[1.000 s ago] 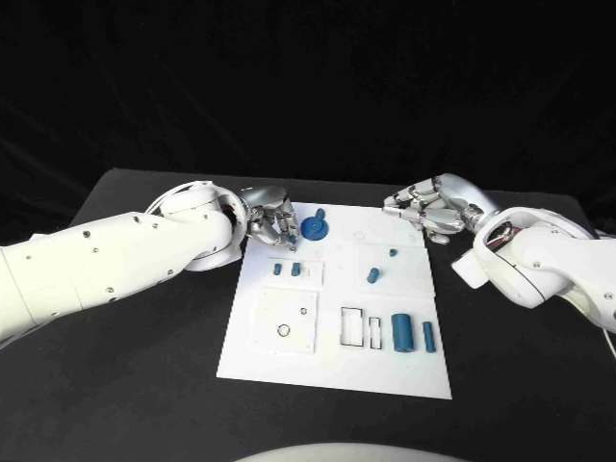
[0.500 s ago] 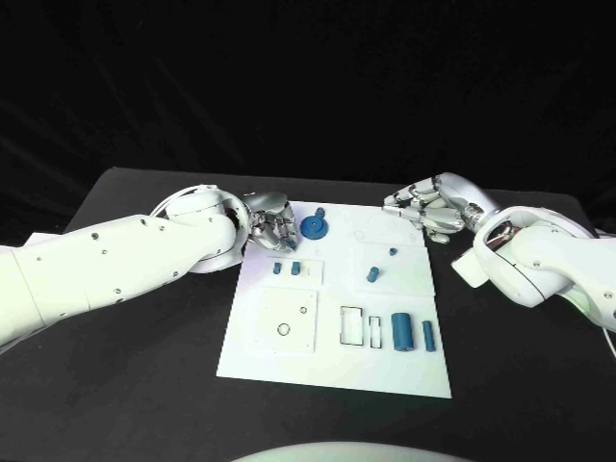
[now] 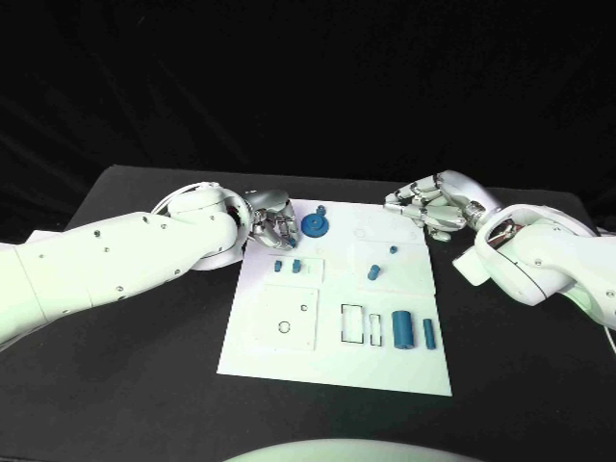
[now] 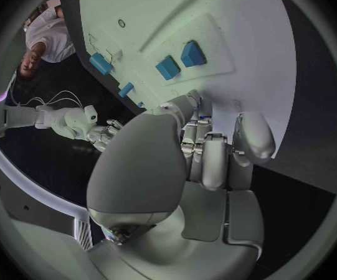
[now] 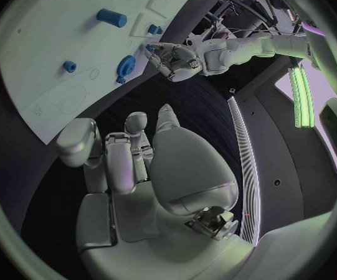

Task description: Assemble the parts on the task board

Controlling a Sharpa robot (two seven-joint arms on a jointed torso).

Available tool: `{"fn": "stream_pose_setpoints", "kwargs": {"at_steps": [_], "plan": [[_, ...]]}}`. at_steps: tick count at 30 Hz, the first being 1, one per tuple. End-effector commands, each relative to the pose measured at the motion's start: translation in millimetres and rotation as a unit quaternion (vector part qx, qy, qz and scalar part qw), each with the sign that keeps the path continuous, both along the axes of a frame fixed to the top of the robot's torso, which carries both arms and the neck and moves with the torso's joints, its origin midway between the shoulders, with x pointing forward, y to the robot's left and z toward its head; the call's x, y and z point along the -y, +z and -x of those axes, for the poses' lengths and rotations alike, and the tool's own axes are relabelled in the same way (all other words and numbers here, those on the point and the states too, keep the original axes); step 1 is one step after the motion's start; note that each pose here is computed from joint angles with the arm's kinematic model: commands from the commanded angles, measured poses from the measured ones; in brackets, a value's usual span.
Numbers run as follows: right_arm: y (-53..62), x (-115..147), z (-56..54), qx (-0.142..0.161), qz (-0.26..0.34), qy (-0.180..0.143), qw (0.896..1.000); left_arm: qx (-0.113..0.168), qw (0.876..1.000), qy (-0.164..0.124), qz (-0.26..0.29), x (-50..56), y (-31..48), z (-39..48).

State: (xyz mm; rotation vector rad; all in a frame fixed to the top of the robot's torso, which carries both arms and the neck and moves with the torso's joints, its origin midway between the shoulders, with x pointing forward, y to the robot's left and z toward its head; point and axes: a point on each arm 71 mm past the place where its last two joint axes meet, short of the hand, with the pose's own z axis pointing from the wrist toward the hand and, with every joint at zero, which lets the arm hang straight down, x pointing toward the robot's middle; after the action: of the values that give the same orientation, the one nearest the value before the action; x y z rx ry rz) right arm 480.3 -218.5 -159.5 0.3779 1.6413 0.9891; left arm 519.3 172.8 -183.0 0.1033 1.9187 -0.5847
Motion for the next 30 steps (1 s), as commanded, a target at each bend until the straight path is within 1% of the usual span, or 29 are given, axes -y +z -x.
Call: {"fn": "stream_pose_setpoints", "kwargs": {"at_steps": [1, 30], "plan": [[0.1, -0.8, 0.5, 0.003, 0.003, 0.004, 1.000, -0.014, 1.000, -0.006, -0.015, 0.8, -4.2, 1.7], [0.1, -1.1, 0.3, 0.004, 0.001, 0.005, 1.000, -0.016, 1.000, -0.011, -0.011, 2.9, -4.4, 2.6]]}}
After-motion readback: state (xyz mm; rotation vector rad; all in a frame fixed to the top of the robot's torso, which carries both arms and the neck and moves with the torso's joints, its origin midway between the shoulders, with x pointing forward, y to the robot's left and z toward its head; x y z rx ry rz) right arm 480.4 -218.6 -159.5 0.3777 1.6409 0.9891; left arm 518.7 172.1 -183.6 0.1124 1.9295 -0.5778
